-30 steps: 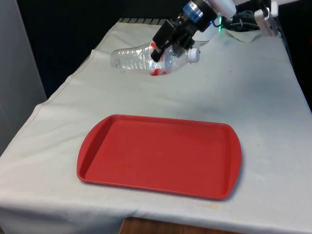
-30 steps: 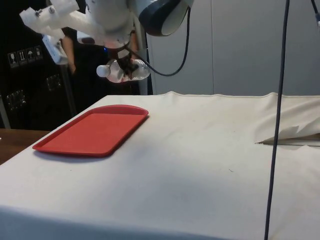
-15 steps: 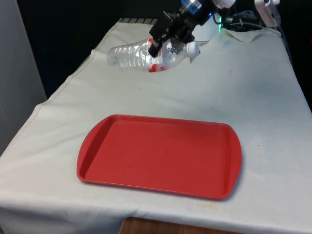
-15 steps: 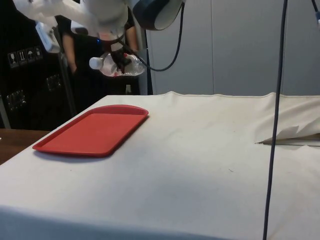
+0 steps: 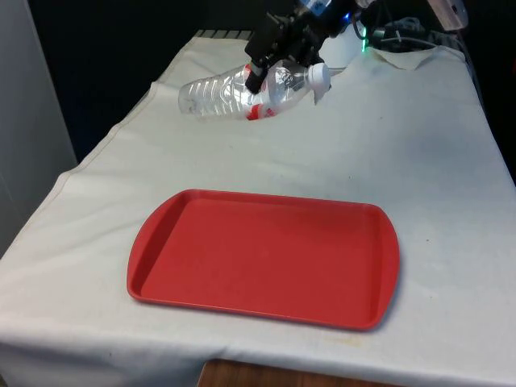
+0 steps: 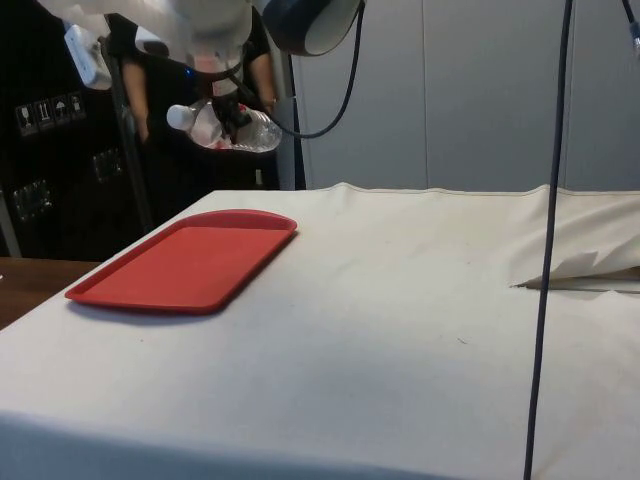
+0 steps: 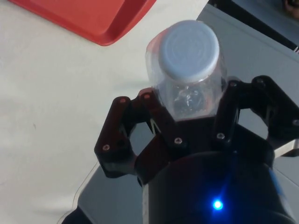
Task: Place the bottle upright on the tray.
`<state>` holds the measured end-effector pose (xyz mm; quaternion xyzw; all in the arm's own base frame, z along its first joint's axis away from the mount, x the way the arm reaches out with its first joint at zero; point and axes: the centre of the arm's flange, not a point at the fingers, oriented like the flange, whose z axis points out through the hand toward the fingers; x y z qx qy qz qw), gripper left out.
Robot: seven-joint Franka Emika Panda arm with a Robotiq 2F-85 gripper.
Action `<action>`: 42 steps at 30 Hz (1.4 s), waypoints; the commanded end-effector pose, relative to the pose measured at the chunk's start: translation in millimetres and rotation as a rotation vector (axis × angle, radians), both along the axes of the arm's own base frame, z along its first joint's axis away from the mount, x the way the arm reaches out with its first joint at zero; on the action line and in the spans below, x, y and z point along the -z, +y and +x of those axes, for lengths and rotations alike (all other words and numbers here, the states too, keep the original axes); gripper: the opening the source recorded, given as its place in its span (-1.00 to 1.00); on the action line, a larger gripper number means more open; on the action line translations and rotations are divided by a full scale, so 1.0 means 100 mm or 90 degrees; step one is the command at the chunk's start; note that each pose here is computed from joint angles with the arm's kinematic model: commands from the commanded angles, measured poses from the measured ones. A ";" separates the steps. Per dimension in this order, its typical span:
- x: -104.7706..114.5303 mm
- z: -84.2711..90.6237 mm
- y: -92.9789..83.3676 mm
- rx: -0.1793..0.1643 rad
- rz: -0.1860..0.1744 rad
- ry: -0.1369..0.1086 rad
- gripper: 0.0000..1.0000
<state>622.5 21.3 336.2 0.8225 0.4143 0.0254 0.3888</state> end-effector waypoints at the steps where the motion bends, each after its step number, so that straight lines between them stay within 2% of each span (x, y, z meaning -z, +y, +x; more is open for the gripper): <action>1: -0.01 0.01 0.00 -0.002 0.010 -0.006 -0.67; 2: 0.00 0.00 0.00 0.001 0.003 -0.003 -0.67; 3: -0.02 0.01 -0.01 -0.001 0.013 -0.010 -0.67; 9: -0.04 0.02 -0.02 0.004 0.033 -0.033 -0.67; 10: -0.03 0.02 -0.02 0.006 0.027 -0.031 -0.67; 11: -0.04 0.02 -0.03 0.005 0.037 -0.037 -0.67; 20: -0.06 0.05 -0.07 0.011 0.068 -0.070 -0.67; 21: -0.05 0.05 -0.06 0.014 0.059 -0.066 -0.67; 22: -0.06 0.05 -0.07 0.013 0.072 -0.073 -0.67; 27: -0.06 0.07 -0.10 0.016 0.093 -0.093 -0.67; 28: -0.06 0.06 -0.09 0.019 0.083 -0.090 -0.67; 29: -0.06 0.07 -0.10 0.017 0.096 -0.096 -0.67; 32: -0.06 0.08 -0.12 0.020 0.112 -0.110 -0.67; 34: -0.06 0.09 -0.14 0.022 0.119 -0.116 -0.67; 35: -0.07 0.08 -0.13 0.024 0.110 -0.114 -0.67; 36: -0.06 0.09 -0.14 0.022 0.122 -0.119 -0.67; 42: -0.07 0.11 -0.19 0.027 0.150 -0.142 -0.67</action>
